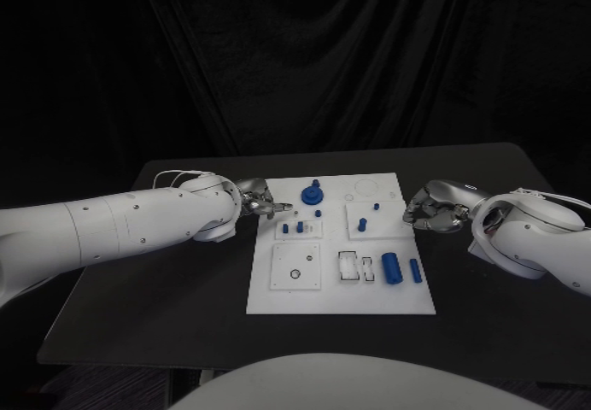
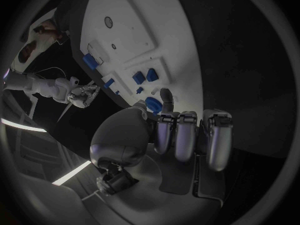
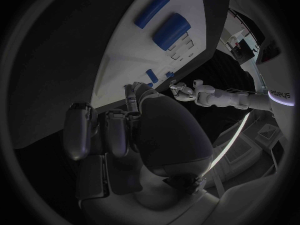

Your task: Assemble the parts on the task board

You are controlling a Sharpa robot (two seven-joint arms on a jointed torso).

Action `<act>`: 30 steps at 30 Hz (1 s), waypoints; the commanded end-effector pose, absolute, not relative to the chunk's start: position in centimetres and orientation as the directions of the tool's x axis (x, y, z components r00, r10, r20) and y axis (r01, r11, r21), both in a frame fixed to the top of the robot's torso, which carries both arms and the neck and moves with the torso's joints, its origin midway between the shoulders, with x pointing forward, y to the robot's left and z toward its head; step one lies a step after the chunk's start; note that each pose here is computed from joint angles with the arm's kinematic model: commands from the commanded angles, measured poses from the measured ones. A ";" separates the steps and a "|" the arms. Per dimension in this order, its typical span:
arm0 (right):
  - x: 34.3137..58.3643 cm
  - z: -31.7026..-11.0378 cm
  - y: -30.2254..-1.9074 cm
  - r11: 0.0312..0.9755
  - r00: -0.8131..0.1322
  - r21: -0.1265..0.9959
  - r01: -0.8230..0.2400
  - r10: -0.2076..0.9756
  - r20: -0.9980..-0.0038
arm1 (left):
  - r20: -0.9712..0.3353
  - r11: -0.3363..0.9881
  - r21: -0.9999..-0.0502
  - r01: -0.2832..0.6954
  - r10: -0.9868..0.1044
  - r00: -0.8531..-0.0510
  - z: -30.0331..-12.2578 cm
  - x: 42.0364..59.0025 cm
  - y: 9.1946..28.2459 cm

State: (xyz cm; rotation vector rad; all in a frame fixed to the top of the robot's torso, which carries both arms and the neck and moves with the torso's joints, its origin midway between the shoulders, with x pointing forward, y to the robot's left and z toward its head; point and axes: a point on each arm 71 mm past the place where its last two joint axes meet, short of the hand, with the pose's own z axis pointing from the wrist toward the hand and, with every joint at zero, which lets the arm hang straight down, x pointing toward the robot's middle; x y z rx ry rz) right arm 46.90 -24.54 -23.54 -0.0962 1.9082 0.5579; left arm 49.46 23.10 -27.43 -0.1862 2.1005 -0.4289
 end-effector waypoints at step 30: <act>47.0 -23.2 -24.6 0.872 -0.357 0.356 -0.336 0.231 -0.905 | -0.938 0.636 -0.335 0.695 -0.156 -0.310 -24.5 51.3 17.8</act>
